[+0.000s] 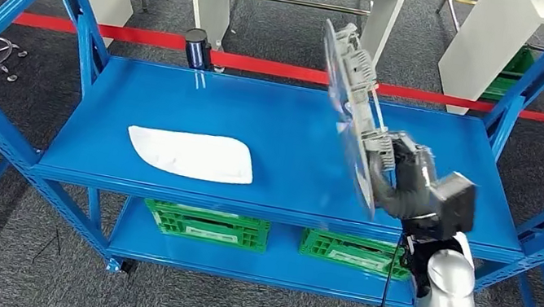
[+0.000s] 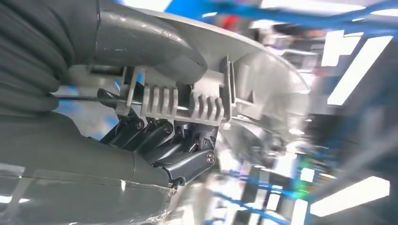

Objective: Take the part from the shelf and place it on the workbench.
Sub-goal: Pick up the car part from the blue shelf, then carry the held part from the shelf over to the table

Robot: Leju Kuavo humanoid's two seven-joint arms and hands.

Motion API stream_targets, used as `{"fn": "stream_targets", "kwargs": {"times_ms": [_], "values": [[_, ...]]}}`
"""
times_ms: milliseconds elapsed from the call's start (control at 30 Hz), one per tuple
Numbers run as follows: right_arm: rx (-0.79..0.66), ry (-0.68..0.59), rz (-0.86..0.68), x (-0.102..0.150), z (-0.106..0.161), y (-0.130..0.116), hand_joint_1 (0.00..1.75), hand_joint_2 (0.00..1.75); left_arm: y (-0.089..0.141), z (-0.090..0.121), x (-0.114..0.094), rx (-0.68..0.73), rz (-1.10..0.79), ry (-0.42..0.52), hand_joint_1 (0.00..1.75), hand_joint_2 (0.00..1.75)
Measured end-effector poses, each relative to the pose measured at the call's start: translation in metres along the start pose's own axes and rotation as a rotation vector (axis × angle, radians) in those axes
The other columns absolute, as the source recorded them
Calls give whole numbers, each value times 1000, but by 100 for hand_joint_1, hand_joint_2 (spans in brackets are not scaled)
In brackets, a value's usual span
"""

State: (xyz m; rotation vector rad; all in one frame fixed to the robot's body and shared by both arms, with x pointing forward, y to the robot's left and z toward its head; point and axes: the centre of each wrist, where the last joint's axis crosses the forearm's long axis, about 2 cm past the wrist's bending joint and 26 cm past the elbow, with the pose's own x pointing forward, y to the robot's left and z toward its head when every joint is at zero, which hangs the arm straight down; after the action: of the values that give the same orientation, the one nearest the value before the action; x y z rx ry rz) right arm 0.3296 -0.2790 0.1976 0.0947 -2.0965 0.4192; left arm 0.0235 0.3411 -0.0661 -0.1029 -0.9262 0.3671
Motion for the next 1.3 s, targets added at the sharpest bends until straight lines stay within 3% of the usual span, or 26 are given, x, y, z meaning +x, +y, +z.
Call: {"fn": "stream_targets", "kwargs": {"times_ms": [133,367,567,867,1300], "values": [[16,-150,-191,17,1,0,169,175,-3,3,-1,-30,20,-22,0,175],[217,-431,-547,57,-5,8,169,175,0,7,0,-33,7,-57,0,175],[451,-575,-667,91,-5,26,169,175,4,8,3,-26,-24,-59,0,175],[708,-568,-630,118,-6,51,169,175,10,8,6,-12,-57,-70,0,175],[806,-502,-584,122,-1,62,169,175,11,7,6,-4,-55,-11,0,175]]}}
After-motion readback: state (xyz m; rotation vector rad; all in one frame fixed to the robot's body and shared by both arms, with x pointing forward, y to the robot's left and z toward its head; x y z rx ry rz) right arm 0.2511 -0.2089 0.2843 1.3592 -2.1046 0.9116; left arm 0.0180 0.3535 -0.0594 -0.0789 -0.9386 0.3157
